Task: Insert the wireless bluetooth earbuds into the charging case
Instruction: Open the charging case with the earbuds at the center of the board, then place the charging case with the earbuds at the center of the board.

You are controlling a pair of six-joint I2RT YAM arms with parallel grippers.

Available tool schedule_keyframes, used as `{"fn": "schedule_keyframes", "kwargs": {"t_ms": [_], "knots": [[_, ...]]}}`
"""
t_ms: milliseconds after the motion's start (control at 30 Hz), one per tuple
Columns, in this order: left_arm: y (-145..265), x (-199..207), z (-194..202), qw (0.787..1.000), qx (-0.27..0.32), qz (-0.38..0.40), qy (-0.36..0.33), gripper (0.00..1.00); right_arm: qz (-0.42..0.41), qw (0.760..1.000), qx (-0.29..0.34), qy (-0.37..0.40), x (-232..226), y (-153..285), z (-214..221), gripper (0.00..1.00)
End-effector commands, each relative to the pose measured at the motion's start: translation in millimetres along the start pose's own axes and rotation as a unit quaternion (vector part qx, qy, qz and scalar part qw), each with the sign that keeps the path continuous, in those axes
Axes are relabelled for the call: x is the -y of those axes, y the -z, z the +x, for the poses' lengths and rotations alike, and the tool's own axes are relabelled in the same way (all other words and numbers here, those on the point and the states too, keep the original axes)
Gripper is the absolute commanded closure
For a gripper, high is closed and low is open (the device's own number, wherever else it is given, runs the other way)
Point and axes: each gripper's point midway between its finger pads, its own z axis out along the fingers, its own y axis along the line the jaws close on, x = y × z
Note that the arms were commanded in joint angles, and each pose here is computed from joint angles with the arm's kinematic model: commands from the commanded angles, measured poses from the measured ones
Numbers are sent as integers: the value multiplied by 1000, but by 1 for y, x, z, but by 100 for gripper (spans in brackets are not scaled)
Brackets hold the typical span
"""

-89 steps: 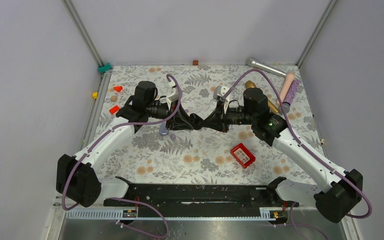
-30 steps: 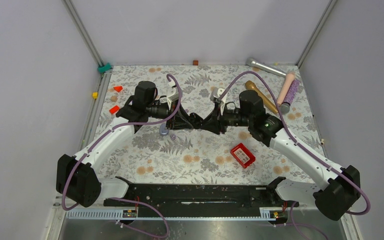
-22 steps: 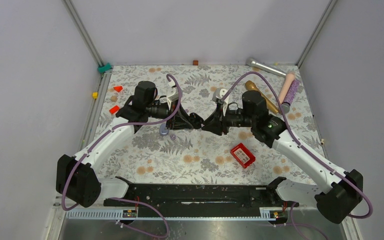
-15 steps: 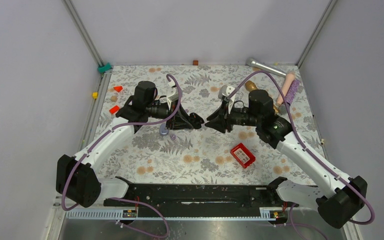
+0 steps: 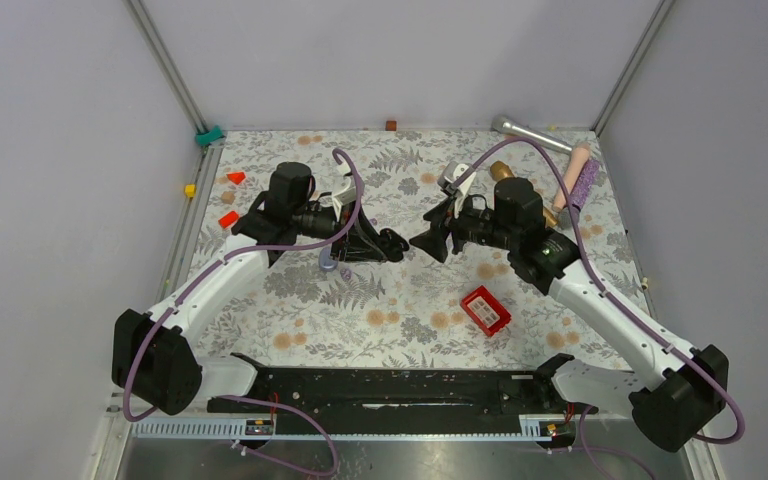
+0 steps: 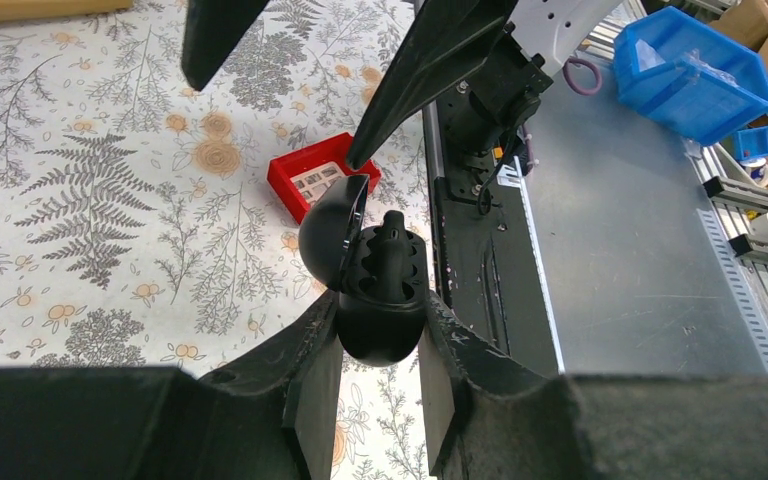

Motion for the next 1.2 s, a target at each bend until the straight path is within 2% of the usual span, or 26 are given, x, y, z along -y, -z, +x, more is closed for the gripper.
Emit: {"fn": "schedule_keyframes", "kwargs": {"t_ms": [0,333,433,767,867,967,1167], "knots": [[1,18,-24,998,20,33,-51,100,9,1000,13,2,7,-5,-5,25],[1,21,-22,998,19,42,-50,100,-13,1000,8,-5,-1,-7,-1,7],[0,21,-22,998,19,40,-50,100,-28,999,27,4,-6,-6,-9,1],[0,18,-21,998,18,35,-50,100,-28,999,32,7,-7,-4,-11,0],[0,17,-21,998,18,30,-50,100,14,999,33,6,8,-4,-12,1],[0,11,-22,998,17,13,-51,100,91,995,32,7,35,0,-12,0],[3,-17,-30,996,15,-70,-47,100,183,982,37,-9,71,14,-14,0]]}}
